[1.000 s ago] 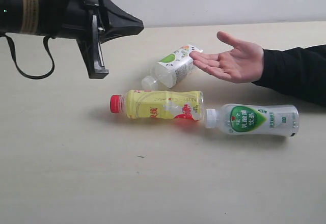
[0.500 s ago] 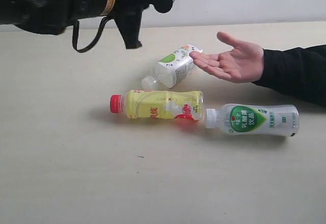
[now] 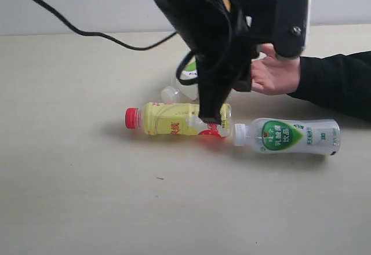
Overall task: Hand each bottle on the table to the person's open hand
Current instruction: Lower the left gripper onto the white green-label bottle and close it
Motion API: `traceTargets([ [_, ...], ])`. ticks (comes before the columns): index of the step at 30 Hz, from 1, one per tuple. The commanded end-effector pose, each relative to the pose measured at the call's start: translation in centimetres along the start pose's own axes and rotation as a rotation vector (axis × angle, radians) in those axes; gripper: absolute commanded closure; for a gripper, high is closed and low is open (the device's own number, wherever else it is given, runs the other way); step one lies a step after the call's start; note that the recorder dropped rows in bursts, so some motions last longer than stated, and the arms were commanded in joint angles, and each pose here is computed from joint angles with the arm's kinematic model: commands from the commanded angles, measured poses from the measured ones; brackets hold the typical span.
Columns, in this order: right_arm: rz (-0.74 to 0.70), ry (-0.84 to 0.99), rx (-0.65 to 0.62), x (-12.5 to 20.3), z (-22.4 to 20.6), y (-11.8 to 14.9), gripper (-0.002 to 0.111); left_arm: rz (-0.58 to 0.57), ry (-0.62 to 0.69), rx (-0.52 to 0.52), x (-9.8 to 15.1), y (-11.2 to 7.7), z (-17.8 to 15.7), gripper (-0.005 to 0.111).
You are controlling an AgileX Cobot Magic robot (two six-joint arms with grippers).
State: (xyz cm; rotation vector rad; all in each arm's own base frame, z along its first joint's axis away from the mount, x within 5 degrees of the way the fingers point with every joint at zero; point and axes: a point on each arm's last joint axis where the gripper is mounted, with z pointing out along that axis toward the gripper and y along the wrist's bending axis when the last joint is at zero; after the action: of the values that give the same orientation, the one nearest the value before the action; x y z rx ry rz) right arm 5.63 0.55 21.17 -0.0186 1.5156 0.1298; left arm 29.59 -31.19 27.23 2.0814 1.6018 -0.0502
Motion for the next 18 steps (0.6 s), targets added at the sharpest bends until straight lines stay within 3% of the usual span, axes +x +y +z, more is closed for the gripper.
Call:
traceTargets([
  [1, -0.003, -0.016, 0.007, 0.0, 0.0, -0.1, 0.108, -0.056, -0.008, 0.075, -1.3, 1.0, 4.4, 0.107],
  [6, -0.003, -0.016, 0.007, 0.0, 0.0, -0.1, 0.108, -0.068, 0.023, 0.178, -1.4, 1.3, 8.1, 0.107],
  [13, -0.003, -0.016, 0.007, 0.0, 0.0, -0.1, 0.108, -0.066, 0.03, 0.187, -1.4, 1.1, 8.6, 0.105],
  [18, -0.003, -0.016, 0.007, 0.0, 0.0, -0.1, 0.108, -0.066, 0.017, 0.176, -2.1, 0.8, 8.7, 0.071],
])
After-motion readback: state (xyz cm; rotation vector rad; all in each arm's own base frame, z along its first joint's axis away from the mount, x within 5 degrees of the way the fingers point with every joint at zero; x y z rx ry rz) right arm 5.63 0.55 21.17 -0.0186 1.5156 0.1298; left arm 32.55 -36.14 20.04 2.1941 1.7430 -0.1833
